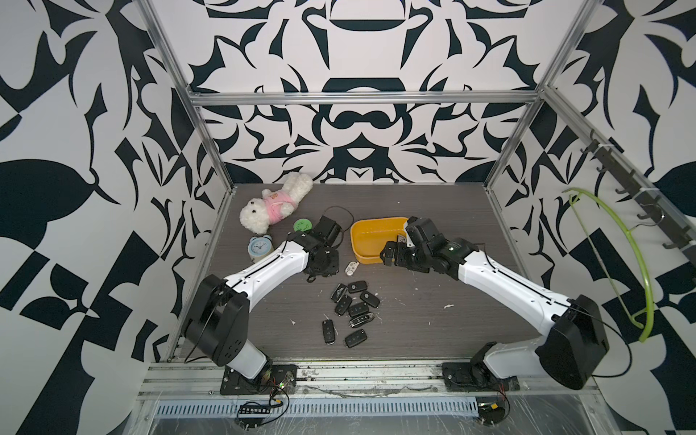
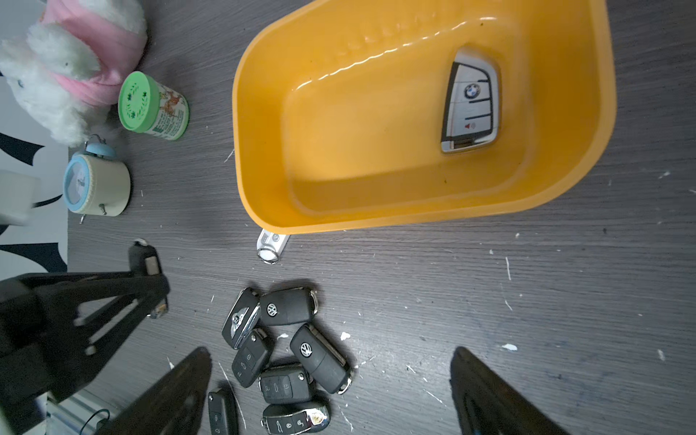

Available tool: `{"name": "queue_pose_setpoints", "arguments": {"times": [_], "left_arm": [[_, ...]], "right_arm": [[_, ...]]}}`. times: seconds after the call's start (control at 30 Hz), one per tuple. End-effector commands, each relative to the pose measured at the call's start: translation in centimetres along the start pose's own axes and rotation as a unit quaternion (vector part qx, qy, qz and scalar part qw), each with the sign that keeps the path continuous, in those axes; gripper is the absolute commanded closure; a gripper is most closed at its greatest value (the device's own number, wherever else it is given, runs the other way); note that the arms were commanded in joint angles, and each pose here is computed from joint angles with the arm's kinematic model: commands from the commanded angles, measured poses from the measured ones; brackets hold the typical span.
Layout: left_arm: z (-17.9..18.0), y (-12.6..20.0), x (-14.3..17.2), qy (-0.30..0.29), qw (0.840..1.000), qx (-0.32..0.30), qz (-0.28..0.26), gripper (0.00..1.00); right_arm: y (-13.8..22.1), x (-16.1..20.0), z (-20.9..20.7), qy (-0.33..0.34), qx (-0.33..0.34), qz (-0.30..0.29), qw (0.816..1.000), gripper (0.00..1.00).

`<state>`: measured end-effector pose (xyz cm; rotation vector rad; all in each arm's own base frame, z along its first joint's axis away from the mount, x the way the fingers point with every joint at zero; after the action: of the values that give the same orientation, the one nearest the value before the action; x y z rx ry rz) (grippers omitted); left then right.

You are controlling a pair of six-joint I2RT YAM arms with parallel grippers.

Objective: Place the car key into the storage box
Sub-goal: Pick up the car key from the center of the board, then place the car key in the storage box.

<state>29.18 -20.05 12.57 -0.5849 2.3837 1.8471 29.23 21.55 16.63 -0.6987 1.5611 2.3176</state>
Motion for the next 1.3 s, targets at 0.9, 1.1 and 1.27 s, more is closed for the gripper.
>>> {"name": "queue_pose_setpoints", "arguments": {"times": [0.9, 1.1, 1.27], "left_arm": [[-13.3, -6.1, -6.4, 0.030, 0.995, 0.013, -0.099, 1.00], [-13.3, -9.4, -5.5, 0.030, 0.997, -0.016, -0.063, 1.00], [-12.7, -10.9, -5.0, 0.035, 0.997, -0.039, -0.051, 1.00]], "right_arm": [[5.1, 0.1, -6.8, -0.038, 0.155, -0.112, 0.981, 0.00], [6.2, 0.3, -8.0, -0.036, 0.171, -0.124, 0.977, 0.00], [6.9, 0.0, -8.5, -0.030, 0.175, -0.132, 0.975, 0.00]]}}
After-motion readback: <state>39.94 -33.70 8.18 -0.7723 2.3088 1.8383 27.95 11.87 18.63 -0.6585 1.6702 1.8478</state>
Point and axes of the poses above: each gripper's point midway between its finger pads, its own y axis back along the fingers, its own z axis along the line the jaws close on, x = y × z, the point moved 1 cm from there along y, back along the fingers, and after that the axes turned 15 degrees about y, right-handed, at the moved point
